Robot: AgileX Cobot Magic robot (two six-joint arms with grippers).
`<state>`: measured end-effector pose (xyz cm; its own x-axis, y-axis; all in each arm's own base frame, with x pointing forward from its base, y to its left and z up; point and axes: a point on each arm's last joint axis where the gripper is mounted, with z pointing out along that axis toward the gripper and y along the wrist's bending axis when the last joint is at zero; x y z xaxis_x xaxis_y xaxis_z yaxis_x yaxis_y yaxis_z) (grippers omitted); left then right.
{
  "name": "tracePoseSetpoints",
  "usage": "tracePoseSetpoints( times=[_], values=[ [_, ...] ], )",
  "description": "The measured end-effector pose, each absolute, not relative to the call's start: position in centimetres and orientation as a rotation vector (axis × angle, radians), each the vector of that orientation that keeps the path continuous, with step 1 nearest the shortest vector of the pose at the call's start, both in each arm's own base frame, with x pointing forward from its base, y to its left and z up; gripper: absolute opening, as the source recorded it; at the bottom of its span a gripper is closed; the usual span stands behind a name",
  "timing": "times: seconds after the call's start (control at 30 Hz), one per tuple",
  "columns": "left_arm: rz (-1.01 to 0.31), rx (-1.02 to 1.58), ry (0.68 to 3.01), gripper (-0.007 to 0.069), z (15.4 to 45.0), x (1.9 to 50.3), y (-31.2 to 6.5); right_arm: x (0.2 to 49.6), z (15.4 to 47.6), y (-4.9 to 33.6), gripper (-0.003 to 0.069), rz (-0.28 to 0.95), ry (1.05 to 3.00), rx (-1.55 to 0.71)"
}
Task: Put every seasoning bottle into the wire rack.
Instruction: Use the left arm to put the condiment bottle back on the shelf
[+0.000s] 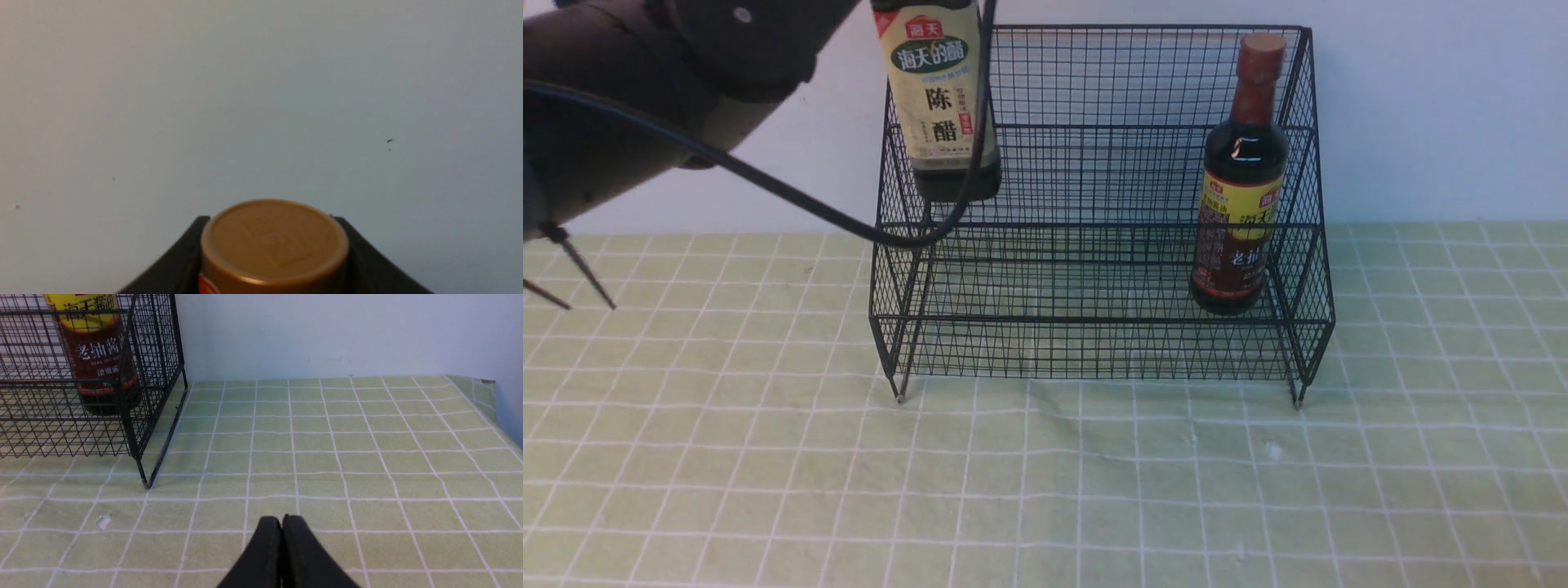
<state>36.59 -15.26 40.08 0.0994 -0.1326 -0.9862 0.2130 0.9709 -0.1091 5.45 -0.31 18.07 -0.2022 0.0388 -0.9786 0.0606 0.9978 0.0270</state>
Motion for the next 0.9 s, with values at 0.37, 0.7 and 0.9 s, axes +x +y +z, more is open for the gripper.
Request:
tracePoseSetpoints(
  times=[0.37,0.7,0.9],
  values=[
    [-0.191,0.048,1.472,0.0305,37.4,38.8,-15.9,5.5,18.1,-0.3,-0.0012,-0.02,1.775,0.073],
    [-0.143,0.03,1.426,0.0305,37.2,39.3,-15.8,5.5,18.1,-0.3,-0.0012,-0.02,1.775,0.073],
    [-0.165,0.052,1.48,0.0305,35.8,39.6,-16.4,5.5,18.1,-0.3,-0.0012,-0.02,1.775,0.073]
  ],
)
